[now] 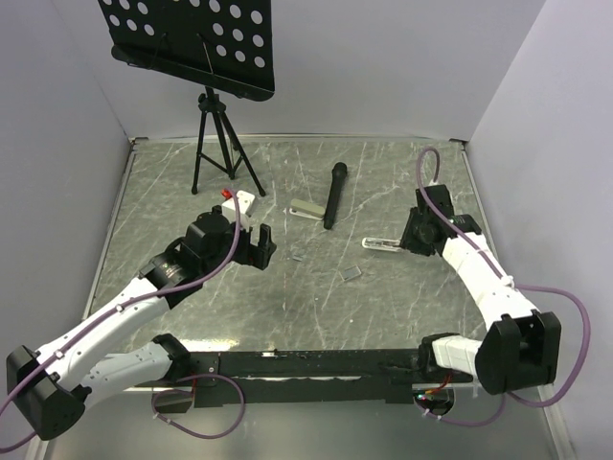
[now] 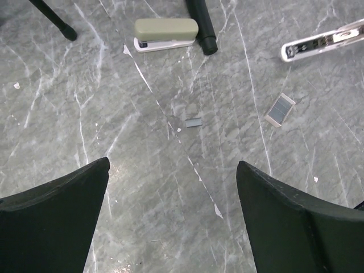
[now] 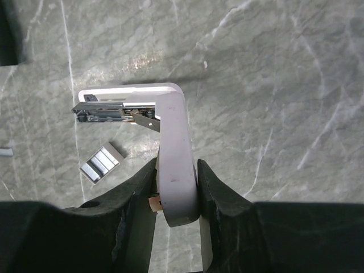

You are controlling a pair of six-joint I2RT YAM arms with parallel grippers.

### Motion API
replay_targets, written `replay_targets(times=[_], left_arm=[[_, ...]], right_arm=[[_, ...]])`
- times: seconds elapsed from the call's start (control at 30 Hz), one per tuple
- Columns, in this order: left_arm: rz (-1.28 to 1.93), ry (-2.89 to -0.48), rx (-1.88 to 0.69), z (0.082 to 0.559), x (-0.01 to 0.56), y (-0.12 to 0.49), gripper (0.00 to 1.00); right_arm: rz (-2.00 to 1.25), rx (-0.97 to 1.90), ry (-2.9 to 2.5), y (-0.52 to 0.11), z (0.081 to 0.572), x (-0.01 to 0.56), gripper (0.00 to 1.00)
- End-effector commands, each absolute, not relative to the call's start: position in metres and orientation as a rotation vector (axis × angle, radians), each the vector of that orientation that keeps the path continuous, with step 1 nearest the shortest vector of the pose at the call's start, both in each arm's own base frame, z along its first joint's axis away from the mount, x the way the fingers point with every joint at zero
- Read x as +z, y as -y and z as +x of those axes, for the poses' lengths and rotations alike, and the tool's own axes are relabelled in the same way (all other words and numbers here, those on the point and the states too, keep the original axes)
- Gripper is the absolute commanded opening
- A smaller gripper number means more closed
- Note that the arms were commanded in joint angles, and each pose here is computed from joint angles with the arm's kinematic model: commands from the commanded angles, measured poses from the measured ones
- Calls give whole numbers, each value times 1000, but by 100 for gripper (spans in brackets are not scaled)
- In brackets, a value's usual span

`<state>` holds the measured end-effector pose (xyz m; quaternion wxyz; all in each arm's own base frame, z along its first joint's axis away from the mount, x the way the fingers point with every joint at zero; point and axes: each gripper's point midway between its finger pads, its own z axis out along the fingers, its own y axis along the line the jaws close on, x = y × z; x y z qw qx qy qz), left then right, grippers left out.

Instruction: Unload the staples from the stapler

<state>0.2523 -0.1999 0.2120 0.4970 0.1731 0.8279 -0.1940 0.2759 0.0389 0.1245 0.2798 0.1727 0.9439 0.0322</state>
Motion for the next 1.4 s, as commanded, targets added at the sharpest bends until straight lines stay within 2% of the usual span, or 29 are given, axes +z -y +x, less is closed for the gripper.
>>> replay_targets(times=[0.0, 0.23, 0.53, 0.63, 0.77, 1.37], left_arm=[[410, -1977, -445, 255, 218, 196, 97], [416, -2012, -414, 256, 209, 194, 97], [415, -2021, -406, 257, 206, 193, 97], [420, -2025, -408, 257, 205, 194, 97], [422, -2043, -394, 258, 200, 194, 97], [398, -2043, -366, 260, 201, 189, 97]], right_arm=[[468, 127, -2518, -41, 290, 118, 10], [477, 154, -2583, -43, 295, 98, 12], [491, 139, -2620, -41, 293, 83, 22], [499, 140, -2615, -41, 293, 84, 27], [498, 140, -2612, -40, 294, 84, 40], [469, 126, -2589, -37, 301, 104, 63]])
